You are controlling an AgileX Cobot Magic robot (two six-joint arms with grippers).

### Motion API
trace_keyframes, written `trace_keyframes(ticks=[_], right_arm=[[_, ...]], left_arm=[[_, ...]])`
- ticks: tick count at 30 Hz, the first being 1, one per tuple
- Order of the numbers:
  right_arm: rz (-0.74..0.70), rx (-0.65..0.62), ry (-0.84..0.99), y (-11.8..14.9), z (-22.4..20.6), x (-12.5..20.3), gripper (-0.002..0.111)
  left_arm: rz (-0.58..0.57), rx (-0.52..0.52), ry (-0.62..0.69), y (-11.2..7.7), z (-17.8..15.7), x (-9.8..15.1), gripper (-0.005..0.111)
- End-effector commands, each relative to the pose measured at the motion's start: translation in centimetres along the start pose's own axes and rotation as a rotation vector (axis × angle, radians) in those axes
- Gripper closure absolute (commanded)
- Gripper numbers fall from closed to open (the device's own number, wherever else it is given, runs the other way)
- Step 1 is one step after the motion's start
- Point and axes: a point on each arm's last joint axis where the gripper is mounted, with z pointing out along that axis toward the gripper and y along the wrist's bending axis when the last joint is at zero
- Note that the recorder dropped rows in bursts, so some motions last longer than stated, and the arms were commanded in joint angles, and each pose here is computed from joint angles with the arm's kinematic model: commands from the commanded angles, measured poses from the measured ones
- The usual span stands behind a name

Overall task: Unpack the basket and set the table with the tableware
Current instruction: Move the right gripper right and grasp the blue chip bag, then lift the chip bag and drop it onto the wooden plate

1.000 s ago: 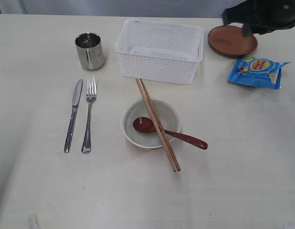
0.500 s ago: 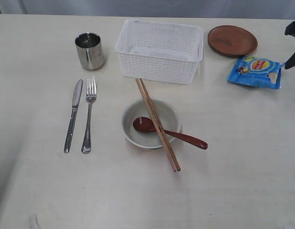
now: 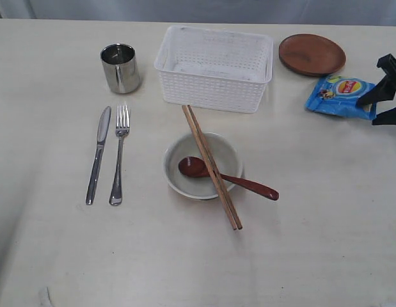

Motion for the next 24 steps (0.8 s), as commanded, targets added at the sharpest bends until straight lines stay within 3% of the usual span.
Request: trace_keyframes(ticks=[1,3,7,8,18,24], right_arm=[[-0.006,-0.020,-0.034,-0.9,1.1,-0.6,0.060],[-0.004,-0.022,-0.037,-0.9,1.3,-0.9,0.067],[-0.054,-0.029,-0.061,-0.3,0.5,-1.3,0.106],[-0.064,-0.034,-0.067,0.1,0.1,-1.4,0.108],[-0.232,-0.099,-0.265,7.2,-8.8,-3.1,0.108],[-0.319,-0.143,-0.338,11.1,-9.1,-4.7,0.108]], left_arm=[[-0.004,0.002,-0.011,0.0,0.0,0.0,0.107],[-0.004,0.002,-0.011,0.0,0.0,0.0,0.107],[-0.004,0.002,-0.011,0.0,0.0,0.0,0.107],[-0.004,0.002,-0.011,0.0,0.0,0.0,0.107],[-0.004,0.002,-0.011,0.0,0.0,0.0,0.107],[-0.004,0.002,-0.011,0.0,0.0,0.0,0.107]])
